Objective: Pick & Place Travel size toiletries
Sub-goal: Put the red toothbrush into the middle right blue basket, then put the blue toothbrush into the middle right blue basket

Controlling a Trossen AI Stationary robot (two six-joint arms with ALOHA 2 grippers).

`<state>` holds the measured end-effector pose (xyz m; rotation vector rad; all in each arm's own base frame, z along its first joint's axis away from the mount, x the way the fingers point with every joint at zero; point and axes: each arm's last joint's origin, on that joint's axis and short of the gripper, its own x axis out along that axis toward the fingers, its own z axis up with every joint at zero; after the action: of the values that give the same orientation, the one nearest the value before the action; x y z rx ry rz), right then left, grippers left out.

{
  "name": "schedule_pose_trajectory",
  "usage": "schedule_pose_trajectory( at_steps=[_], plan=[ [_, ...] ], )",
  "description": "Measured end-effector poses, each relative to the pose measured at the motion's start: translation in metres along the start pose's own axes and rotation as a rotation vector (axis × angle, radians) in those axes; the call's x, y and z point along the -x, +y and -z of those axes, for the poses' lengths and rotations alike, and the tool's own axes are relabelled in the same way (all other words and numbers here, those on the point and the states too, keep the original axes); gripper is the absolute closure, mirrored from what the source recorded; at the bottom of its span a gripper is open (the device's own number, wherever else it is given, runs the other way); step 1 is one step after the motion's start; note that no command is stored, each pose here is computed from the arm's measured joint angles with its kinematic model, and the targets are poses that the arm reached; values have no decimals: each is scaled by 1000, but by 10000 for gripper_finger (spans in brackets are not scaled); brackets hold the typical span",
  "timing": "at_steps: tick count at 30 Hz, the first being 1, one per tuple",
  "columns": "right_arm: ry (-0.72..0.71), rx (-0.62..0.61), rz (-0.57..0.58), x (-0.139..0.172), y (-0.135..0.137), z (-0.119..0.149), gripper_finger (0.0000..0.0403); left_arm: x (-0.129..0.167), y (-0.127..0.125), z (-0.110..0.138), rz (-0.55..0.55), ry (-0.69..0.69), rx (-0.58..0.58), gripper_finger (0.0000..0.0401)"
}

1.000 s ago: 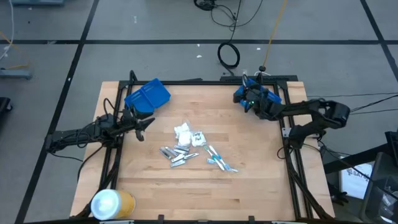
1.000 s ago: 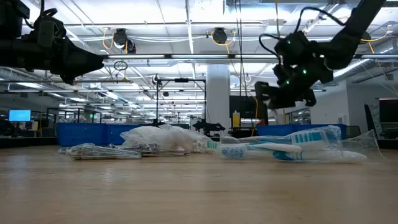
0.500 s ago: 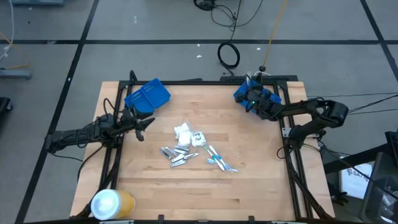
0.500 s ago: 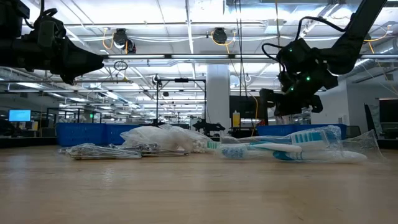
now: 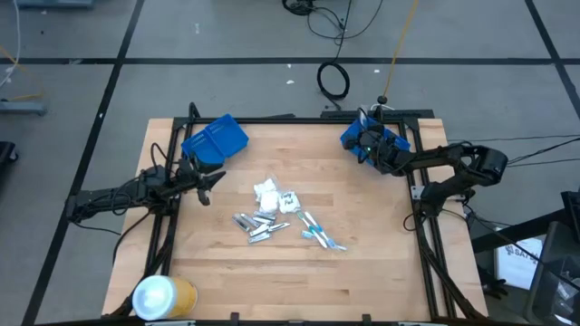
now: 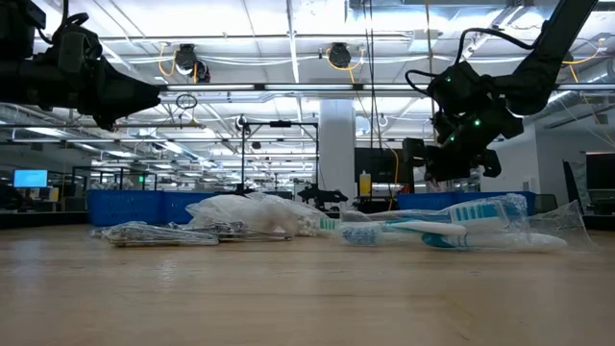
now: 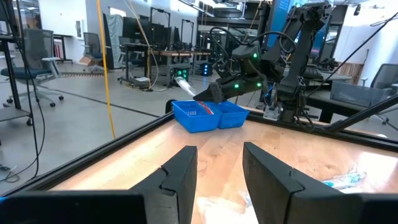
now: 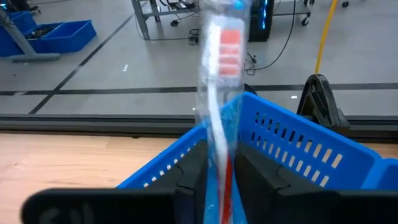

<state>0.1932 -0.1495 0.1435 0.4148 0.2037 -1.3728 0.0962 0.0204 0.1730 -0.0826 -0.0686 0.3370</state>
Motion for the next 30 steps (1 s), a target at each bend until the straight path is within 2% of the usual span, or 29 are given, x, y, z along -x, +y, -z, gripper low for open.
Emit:
schedule_pose_trajectory(
  at_steps=[8,13,15,17,20,23,25,28,30],
  plan=[
    [0,0,0,0,0,0,274,0,0,0,-1,0,0,274],
    [-6,8,-5,0,1,-1,258,0,0,0,0,0,0,274],
    [-25,23,-50,2,5,-3,256,0,0,0,0,0,0,274],
    [-44,63,-182,9,15,-8,255,0,0,0,-1,0,0,274],
    [-97,140,-475,29,37,-14,255,0,0,0,-1,0,0,274],
    [-157,207,-787,61,60,-15,255,0,0,0,-1,0,0,274],
    [-163,276,-938,87,78,-10,255,0,0,0,-1,0,0,274],
    [-122,436,-1049,130,104,1,254,0,0,0,-1,0,0,274],
    [-54,582,-1017,159,119,7,254,0,0,0,-1,-1,0,274]
  ],
)
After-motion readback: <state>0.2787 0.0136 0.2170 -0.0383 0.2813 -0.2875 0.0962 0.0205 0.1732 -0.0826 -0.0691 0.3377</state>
